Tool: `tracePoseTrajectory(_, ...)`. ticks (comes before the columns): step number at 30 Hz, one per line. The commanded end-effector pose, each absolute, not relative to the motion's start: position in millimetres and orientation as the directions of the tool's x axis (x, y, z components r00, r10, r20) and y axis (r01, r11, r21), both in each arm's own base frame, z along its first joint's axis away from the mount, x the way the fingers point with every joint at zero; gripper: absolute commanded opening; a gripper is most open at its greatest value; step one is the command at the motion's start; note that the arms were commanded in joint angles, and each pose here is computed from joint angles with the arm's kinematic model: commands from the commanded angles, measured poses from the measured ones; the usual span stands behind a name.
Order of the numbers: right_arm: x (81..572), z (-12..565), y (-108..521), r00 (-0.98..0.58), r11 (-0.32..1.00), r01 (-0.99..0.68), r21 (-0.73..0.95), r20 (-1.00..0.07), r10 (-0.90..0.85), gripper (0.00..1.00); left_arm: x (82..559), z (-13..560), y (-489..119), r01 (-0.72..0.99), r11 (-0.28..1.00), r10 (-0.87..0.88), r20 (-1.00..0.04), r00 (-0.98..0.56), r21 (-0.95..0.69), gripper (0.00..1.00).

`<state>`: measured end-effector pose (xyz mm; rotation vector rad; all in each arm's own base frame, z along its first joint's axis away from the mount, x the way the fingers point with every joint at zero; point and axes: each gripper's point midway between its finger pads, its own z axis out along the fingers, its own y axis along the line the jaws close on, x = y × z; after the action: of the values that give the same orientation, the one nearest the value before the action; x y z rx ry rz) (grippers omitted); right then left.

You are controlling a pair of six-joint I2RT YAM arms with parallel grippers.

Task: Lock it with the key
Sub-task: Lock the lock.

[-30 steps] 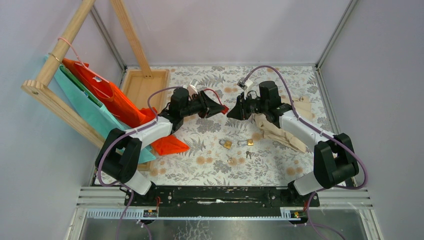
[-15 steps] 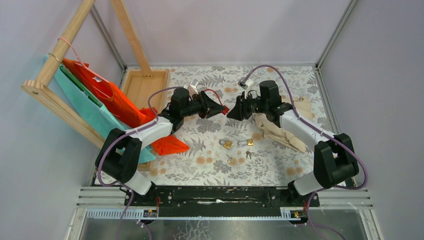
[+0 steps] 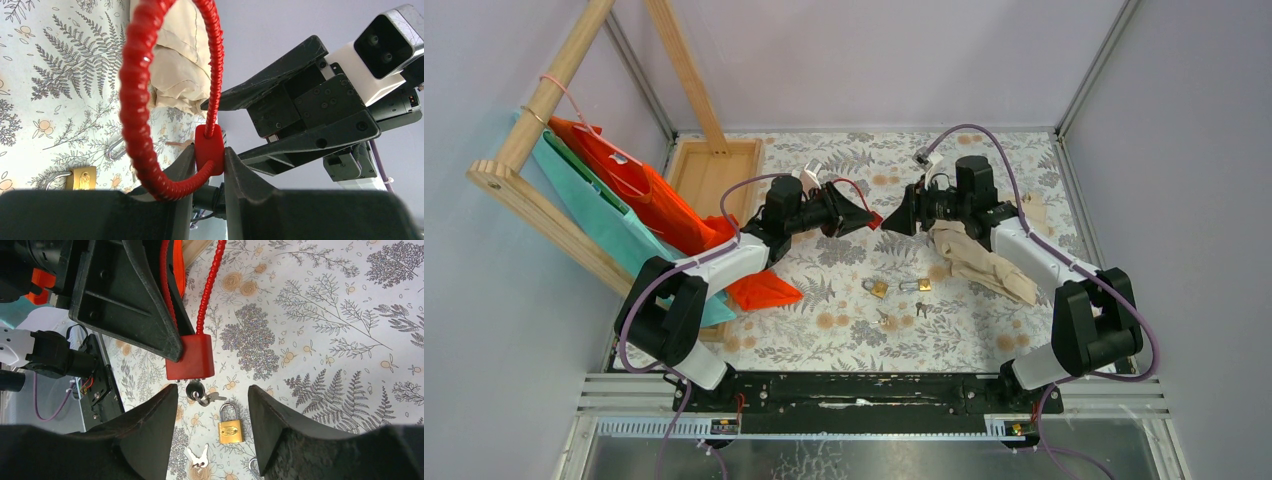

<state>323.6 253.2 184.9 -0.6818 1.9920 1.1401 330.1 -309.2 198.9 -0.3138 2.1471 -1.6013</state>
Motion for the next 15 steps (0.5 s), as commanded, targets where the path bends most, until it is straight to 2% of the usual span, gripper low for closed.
tracePoseTrajectory(1, 323, 207, 258, -0.547, 0.419, -0.774, 0.475, -0.835, -0.064, 0.6, 329, 216, -313, 0.135, 0.268, -0.425, -0.242, -0.872, -0.954, 0.0)
tracePoseTrajectory(9, 314, 199, 266, -0.516, 0.41, -0.805, 0.429, -0.848, -0.126, 0.58, 329, 215, -313, 0.131, 0.267, -0.425, -0.239, -0.873, -0.955, 0.0)
tracePoseTrajectory(15, 313, 196, 269, -0.501, 0.416, -0.814, 0.405, -0.852, -0.151, 0.5, 329, 216, -313, 0.129, 0.264, -0.426, -0.236, -0.873, -0.956, 0.0)
